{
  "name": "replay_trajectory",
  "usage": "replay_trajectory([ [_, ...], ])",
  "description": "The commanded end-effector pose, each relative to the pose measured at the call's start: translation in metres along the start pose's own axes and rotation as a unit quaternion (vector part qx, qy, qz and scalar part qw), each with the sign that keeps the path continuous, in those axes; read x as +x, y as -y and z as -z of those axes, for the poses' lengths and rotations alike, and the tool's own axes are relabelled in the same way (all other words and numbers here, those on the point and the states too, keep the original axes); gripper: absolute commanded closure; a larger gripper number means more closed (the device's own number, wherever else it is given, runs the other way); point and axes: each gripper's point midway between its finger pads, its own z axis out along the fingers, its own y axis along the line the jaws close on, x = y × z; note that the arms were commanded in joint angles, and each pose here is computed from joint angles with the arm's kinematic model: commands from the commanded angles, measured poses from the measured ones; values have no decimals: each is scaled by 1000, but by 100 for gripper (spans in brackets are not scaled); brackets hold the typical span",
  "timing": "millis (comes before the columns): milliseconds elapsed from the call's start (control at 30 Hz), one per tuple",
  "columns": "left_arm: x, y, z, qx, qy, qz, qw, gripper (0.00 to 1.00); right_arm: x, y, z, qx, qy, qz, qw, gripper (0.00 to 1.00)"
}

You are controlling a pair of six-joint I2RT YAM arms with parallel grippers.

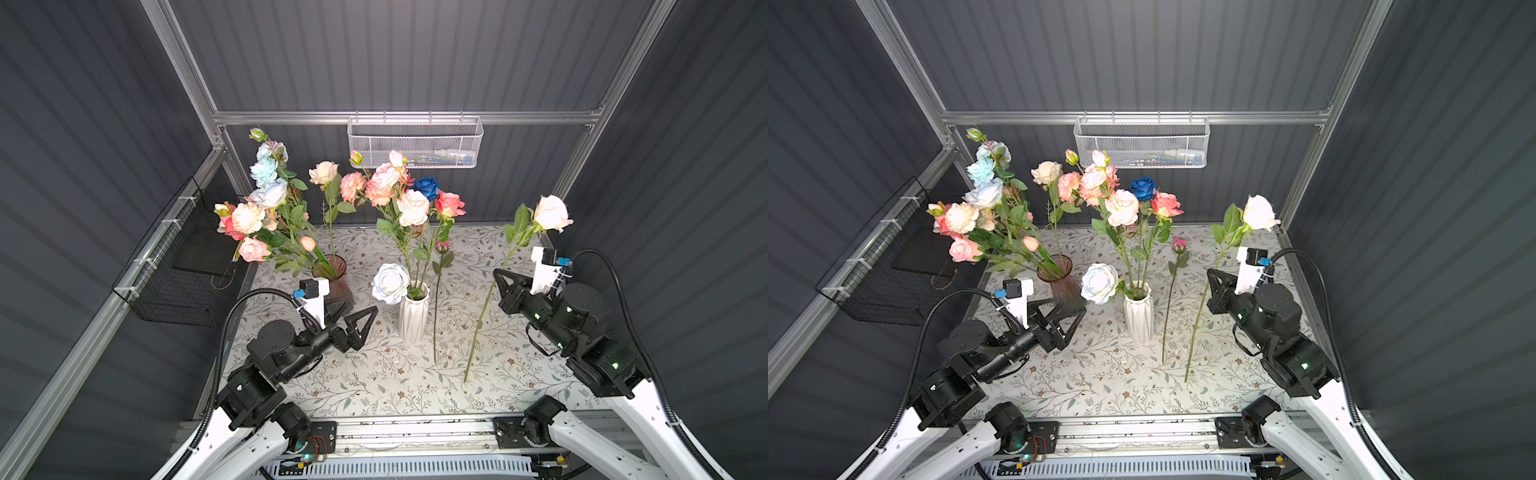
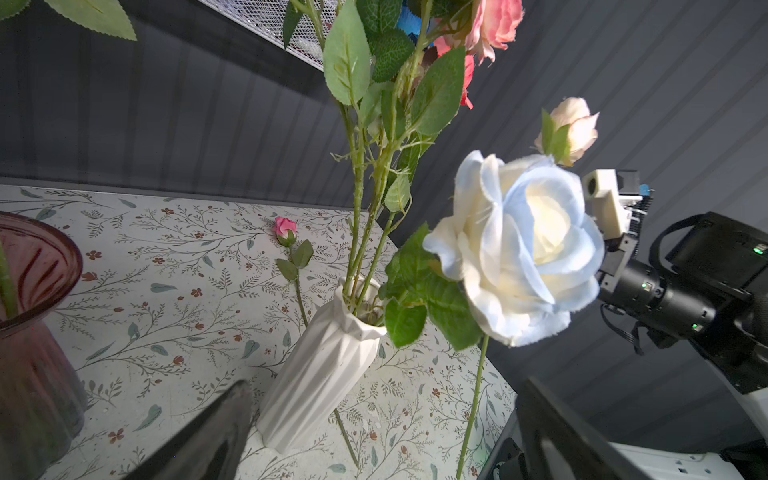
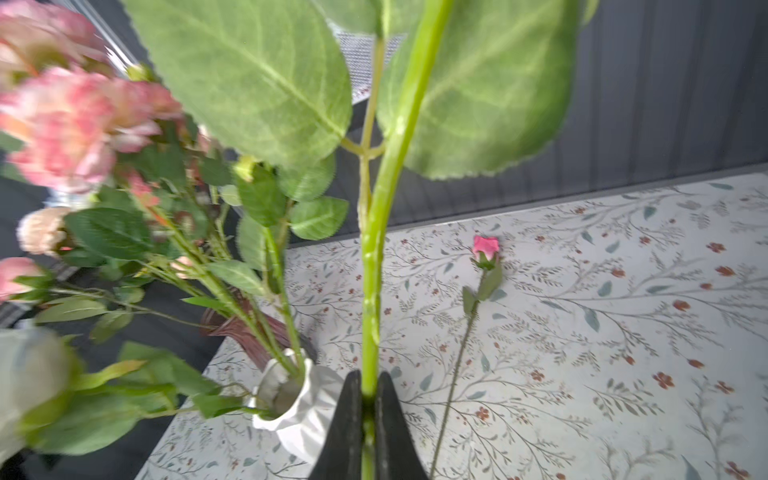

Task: Arrange the flowers into the vase
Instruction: 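Lift the pale pink rose high with the right gripper, then lower the pale pink rose into the white vase and open the right gripper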

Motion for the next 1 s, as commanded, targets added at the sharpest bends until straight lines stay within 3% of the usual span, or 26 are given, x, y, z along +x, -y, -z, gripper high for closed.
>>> replay_trajectory([
  [0, -12, 6, 4, 6, 14, -10, 1000, 0, -49, -43, 17, -88, 77, -4, 993, 99],
  [167, -13, 7, 2, 5, 15, -11, 1000, 0, -97, -98, 26, -189, 134, -6, 973, 99],
  [400, -17, 9, 2, 7, 16, -10, 1000, 0, -140, -166, 16, -246, 187, 56, 949, 99],
  [667, -20, 11, 4, 7, 19, -10, 1000, 0, -161, -198, -6, -225, 222, 145, 938, 99],
  [967, -20, 10, 5, 5, 19, -13, 1000, 0, -124, -195, -60, -194, 204, 185, 942, 99],
])
